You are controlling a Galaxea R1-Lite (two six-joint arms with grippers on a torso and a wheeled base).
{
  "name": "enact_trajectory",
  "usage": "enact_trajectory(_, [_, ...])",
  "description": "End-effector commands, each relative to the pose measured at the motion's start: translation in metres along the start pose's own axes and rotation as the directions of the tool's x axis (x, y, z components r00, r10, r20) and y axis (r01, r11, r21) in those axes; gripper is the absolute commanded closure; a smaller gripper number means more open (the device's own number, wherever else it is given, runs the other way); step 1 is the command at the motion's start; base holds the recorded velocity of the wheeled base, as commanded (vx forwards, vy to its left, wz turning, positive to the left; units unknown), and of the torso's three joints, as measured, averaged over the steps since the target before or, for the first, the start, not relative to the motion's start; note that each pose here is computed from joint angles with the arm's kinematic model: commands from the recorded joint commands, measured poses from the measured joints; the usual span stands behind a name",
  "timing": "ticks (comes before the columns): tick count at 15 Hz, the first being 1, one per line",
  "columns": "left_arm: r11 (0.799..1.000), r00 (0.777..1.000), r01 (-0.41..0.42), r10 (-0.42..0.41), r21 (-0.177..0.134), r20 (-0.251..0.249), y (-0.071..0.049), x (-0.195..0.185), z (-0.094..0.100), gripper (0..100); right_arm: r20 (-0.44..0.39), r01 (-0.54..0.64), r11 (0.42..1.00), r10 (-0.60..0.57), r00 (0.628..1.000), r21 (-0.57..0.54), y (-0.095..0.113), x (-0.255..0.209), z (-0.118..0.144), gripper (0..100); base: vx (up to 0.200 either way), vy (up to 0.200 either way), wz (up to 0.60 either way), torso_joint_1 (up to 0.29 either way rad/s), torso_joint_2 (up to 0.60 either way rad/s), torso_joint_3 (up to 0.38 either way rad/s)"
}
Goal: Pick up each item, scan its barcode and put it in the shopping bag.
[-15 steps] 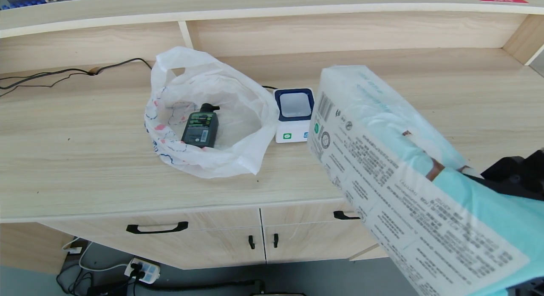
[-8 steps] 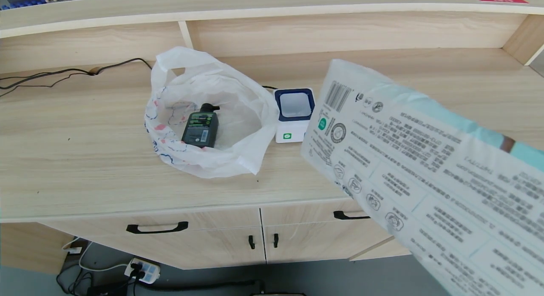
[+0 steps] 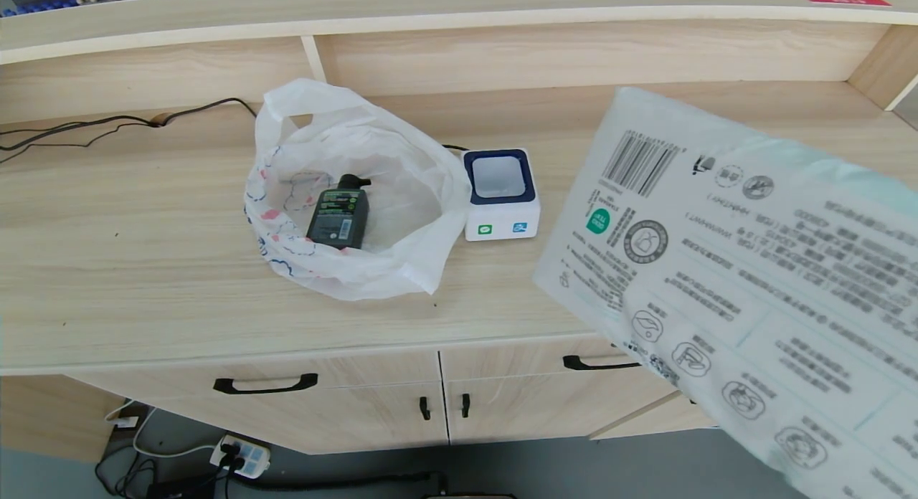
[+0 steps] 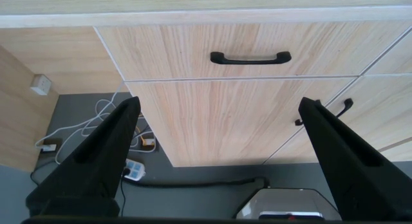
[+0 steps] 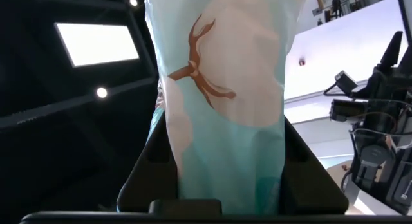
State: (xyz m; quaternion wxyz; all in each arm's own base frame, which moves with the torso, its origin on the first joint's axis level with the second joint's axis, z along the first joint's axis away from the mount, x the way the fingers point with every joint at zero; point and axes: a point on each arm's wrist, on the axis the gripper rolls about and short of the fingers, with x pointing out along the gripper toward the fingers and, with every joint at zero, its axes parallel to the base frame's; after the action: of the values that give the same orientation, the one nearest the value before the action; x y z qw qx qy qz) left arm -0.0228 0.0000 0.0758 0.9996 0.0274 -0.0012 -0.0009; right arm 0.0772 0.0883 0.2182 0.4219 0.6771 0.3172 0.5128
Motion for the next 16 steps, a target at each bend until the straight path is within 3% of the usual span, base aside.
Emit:
enact_trajectory(1, [1.0, 1.0, 0.0, 0.0, 0.003, 0.001, 0.0, 0.0, 0.0, 0, -0.013, -0.03, 1.0, 0.03, 0.999, -0.01, 0.0055, -0.0073, -0.0059, 100, 0.0, 0.0, 0.0, 0.0, 0.0, 0.0])
enact_trajectory(11, [1.0, 1.0, 0.0, 0.0, 0.0, 0.001, 0.0, 0.0, 0.0, 0, -0.089, -0.031, 0.995, 0.039, 0.995, 0.094, 0.0071, -0.0089, -0.0158, 100, 0.0, 0.0, 0.0, 0.0, 0.0, 0.0])
enact_trajectory(14, [1.0, 1.0, 0.0, 0.0, 0.0, 0.001, 0.0, 0.0, 0.0, 0, -0.094, -0.03, 0.996, 0.038, 0.995, 0.085, 0.0075, -0.0064, -0.0149, 100, 0.0, 0.0, 0.0, 0.0, 0.0, 0.0])
enact_trajectory(16, [1.0, 1.0, -0.002, 0.002, 0.0, 0.001, 0.0, 0.0, 0.0, 0, -0.097, -0.009, 1.0, 0.01, 0.995, 0.013, 0.0025, -0.0077, -0.0141, 100, 0.0, 0.0, 0.0, 0.0, 0.0, 0.0])
